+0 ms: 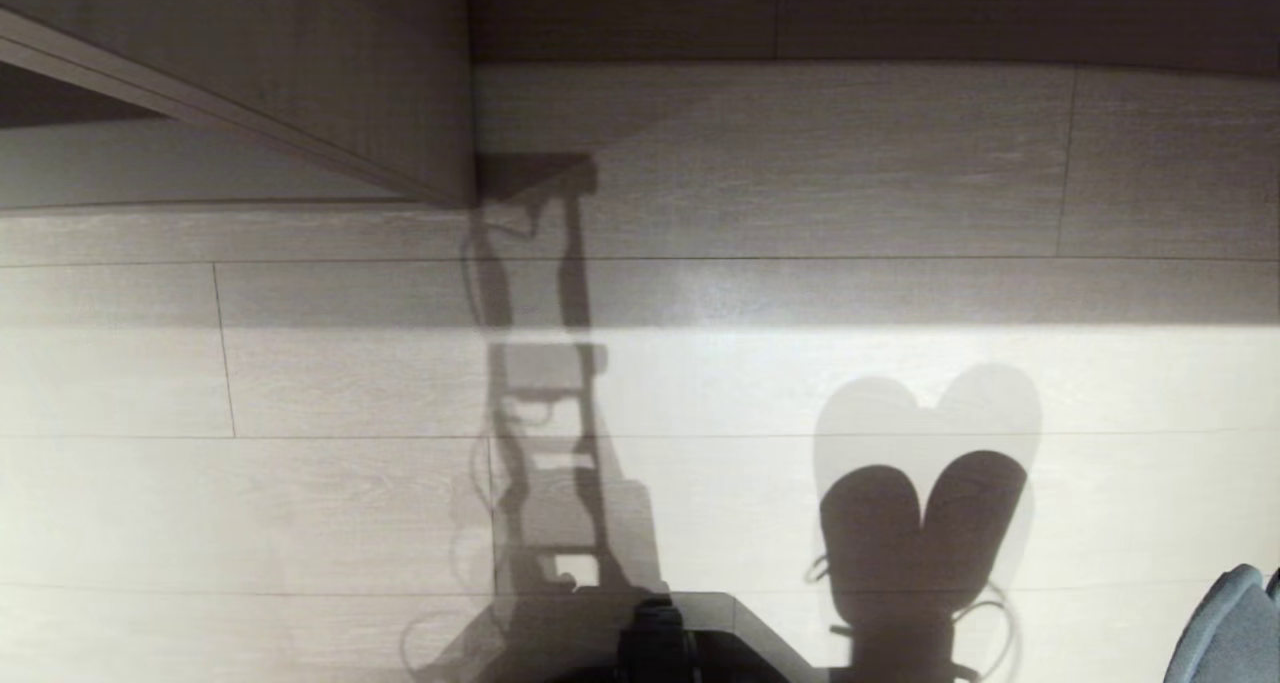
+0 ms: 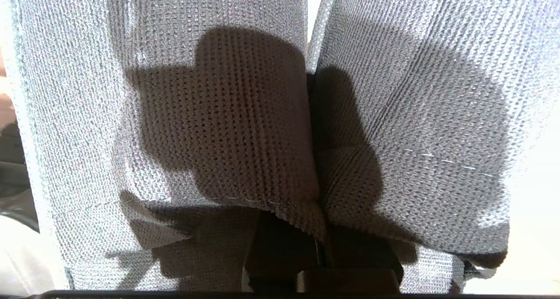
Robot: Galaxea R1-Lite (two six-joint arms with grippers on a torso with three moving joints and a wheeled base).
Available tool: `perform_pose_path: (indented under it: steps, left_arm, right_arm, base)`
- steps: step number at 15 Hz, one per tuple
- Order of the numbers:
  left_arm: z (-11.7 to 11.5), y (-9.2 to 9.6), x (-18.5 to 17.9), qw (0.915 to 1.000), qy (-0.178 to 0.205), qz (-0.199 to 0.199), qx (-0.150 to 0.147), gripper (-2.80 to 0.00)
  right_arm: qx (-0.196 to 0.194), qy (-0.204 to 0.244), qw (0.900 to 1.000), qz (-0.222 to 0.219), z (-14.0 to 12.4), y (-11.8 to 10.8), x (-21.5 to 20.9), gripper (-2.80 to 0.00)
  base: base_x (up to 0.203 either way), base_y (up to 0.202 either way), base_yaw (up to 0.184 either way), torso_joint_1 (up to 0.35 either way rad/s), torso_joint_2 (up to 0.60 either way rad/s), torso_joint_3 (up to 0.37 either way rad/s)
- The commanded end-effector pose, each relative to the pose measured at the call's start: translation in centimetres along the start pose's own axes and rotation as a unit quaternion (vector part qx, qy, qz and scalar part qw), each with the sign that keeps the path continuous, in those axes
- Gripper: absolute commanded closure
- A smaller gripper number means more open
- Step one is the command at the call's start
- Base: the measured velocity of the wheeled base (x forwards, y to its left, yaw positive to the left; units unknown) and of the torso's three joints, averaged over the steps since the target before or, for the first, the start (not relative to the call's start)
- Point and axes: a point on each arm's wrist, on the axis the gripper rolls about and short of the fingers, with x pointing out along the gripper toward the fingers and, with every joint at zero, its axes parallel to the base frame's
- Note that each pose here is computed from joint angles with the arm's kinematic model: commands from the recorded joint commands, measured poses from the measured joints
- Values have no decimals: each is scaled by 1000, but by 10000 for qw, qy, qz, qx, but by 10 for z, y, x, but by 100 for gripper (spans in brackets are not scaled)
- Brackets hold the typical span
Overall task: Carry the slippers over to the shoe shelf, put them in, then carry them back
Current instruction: Place the slippers into the shoe cabinet
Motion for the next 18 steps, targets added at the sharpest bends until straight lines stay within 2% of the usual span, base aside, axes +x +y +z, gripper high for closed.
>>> perform_pose_path:
  steps: [1,18]
  left_arm:
    - [0,0,0,10000,-3,13,-4,0]
    - [0,0,0,10000,-3,6,-4,0]
  right_arm:
    - [26,5,10000,-5,0,0,0,0]
    - [153,1,9999,-55,0,0,0,0]
  base:
    - [0,0,0,-2,2,193]
    - [0,0,0,0,1,202]
